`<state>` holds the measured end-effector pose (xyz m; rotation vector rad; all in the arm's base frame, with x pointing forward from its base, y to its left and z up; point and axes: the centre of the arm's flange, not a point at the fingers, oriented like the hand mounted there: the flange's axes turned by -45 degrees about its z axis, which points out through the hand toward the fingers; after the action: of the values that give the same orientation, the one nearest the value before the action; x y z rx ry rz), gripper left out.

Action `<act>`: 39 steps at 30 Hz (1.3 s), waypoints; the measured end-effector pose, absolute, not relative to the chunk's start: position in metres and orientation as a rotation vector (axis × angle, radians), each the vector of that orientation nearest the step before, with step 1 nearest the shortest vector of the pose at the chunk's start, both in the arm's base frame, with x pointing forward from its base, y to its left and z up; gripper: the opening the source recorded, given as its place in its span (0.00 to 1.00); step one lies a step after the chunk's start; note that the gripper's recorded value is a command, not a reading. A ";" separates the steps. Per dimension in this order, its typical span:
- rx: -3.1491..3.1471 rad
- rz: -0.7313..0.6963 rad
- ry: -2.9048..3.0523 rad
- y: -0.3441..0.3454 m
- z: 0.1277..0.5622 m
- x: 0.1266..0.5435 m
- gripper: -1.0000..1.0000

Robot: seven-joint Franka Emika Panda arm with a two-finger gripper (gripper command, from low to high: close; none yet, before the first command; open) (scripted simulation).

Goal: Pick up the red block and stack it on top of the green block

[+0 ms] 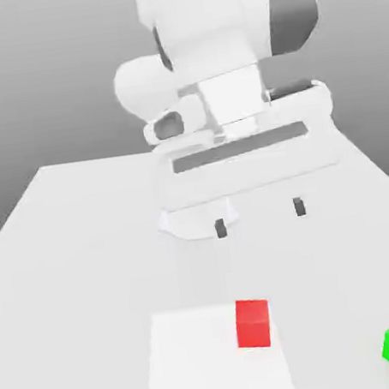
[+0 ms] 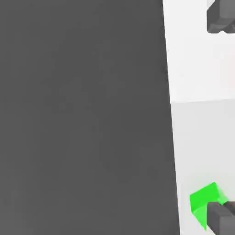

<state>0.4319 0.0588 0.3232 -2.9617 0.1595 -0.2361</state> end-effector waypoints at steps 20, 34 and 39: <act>-3.134 -0.012 0.224 0.064 0.156 0.382 0.50; -3.135 -0.021 0.222 0.064 0.171 0.384 0.00; -3.134 -0.019 0.224 0.064 0.196 0.383 0.00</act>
<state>0.3834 0.0641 0.1957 -3.1339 0.2236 -0.0186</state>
